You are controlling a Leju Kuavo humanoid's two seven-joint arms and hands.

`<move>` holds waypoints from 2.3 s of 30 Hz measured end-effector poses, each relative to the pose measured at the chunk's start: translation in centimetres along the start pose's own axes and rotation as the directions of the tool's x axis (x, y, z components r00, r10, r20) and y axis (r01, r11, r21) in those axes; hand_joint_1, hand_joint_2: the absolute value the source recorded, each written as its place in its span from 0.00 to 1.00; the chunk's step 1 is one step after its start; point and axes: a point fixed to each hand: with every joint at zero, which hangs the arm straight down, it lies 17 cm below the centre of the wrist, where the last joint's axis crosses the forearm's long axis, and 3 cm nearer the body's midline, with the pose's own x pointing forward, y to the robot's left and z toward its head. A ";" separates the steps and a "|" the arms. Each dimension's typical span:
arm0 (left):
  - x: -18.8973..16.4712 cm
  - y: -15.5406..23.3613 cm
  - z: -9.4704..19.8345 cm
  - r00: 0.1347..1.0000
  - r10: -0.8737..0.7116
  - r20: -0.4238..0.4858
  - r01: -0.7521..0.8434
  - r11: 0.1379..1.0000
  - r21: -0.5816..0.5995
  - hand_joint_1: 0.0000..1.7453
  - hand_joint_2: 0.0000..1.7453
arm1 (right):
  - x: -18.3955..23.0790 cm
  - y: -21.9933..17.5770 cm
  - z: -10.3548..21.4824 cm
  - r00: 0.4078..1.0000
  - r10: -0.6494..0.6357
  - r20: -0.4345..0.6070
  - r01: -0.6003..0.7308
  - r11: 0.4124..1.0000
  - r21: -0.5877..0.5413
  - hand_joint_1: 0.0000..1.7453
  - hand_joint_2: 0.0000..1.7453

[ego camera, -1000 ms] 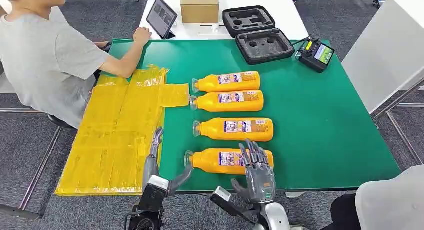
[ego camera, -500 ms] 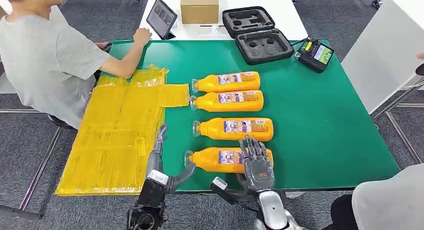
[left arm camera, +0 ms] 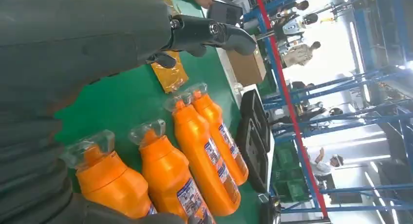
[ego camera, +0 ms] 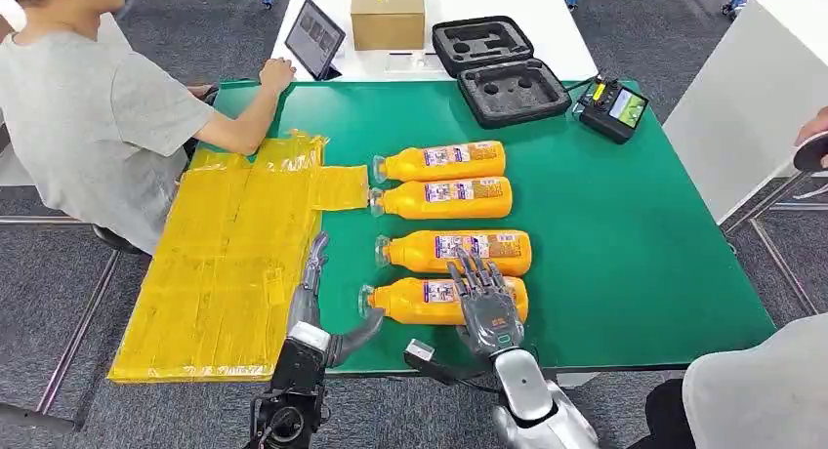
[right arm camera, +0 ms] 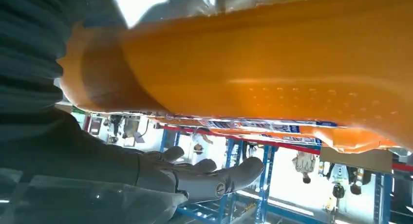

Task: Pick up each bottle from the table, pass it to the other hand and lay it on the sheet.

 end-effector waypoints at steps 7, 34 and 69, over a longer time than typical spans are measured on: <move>0.0 0.0 0.0 1.000 0.001 -0.001 -0.001 1.000 0.002 0.00 1.00 | 0.3 1.2 -0.5 0.999 -0.033 0.027 0.032 0.998 0.056 1.00 1.00; 0.0 -1.6 -0.3 1.000 0.013 0.004 -0.013 0.999 -0.042 0.00 1.00 | 0.8 3.8 0.0 0.921 -0.388 0.024 0.377 0.907 0.189 1.00 1.00; -0.6 1.6 -0.6 0.980 0.172 -0.102 -0.148 0.967 0.209 0.00 1.00 | -1.8 -11.2 5.0 0.370 -0.903 0.217 0.876 0.261 -0.407 1.00 1.00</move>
